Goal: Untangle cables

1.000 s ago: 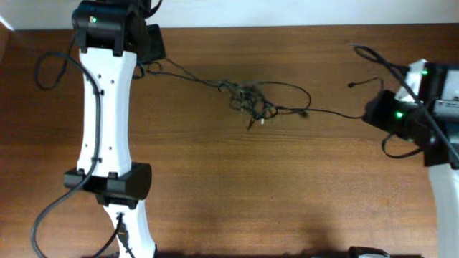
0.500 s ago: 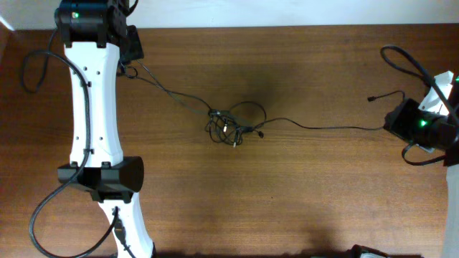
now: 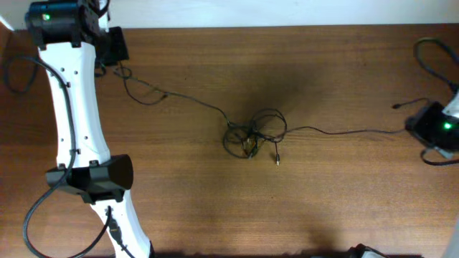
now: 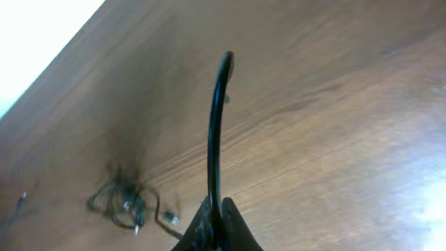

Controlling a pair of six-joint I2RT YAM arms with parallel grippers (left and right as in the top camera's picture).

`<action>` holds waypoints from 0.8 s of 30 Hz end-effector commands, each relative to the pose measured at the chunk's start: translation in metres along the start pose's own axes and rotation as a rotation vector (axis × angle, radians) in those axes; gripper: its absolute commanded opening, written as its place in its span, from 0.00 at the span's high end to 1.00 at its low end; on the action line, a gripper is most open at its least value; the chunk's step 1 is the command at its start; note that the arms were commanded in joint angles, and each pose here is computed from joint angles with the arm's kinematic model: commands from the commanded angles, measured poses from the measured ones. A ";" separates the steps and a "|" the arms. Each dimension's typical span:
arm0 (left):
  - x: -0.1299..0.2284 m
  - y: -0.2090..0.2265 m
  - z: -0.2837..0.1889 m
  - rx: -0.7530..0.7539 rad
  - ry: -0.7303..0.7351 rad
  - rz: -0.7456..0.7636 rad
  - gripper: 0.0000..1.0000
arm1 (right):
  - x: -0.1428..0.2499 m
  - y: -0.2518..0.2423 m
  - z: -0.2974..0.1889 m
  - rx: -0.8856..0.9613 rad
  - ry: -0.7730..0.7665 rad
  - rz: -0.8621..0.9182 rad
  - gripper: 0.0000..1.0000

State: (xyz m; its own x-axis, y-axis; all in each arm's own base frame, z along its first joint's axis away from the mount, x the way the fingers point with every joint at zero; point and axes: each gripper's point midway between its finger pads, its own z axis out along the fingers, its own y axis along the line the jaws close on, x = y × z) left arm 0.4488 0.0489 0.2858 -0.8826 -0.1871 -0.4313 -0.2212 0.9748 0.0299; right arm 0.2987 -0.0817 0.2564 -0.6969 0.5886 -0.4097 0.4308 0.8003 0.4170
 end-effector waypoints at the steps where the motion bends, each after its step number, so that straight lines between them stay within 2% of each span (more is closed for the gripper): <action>1: 0.005 -0.056 -0.006 0.233 0.004 0.150 1.00 | 0.009 0.041 0.007 -0.081 0.034 -0.125 0.96; 5: 0.022 -0.099 -0.002 0.324 0.058 0.228 1.00 | 0.038 0.080 0.047 -0.128 0.181 -0.237 0.96; 10: 0.061 -0.149 0.051 0.346 0.226 0.322 1.00 | 0.075 0.102 0.117 -0.104 0.381 -0.298 0.96; 11: 0.071 -0.156 0.065 0.339 0.261 0.341 1.00 | 0.077 0.098 0.124 -0.081 0.393 -0.300 0.85; 12: 0.076 -0.159 0.072 0.333 0.277 0.351 0.92 | 0.078 0.095 0.130 -0.065 0.404 -0.297 0.57; 13: 0.079 -0.162 0.076 0.321 0.281 0.362 0.47 | 0.078 0.092 0.133 -0.054 0.409 -0.296 0.19; 14: 0.078 -0.161 0.077 0.308 0.274 0.366 0.11 | 0.076 0.089 0.133 -0.035 0.400 -0.298 0.04; 15: 0.076 -0.160 0.075 0.305 0.266 0.366 0.00 | 0.073 0.087 0.130 -0.015 0.390 -0.303 0.01; 20: 0.062 -0.154 0.019 0.326 0.194 0.369 0.01 | 0.048 0.099 0.095 0.015 0.338 -0.347 0.01; 22: 0.058 -0.168 -0.005 0.434 0.130 0.452 0.01 | 0.043 0.104 0.089 0.007 0.320 -0.351 0.01; 24: 0.057 -0.167 -0.012 0.437 0.112 0.470 0.00 | 0.044 0.105 0.089 0.004 0.325 -0.351 0.01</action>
State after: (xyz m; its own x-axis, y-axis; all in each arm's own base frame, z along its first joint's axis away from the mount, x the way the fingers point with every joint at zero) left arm 0.4364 -0.1202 0.2433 -0.9289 0.2223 -0.2963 0.2823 0.9427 -0.1778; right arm 0.3635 0.0395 0.2021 -0.9470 0.2286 -0.2255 0.1538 0.9394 0.3063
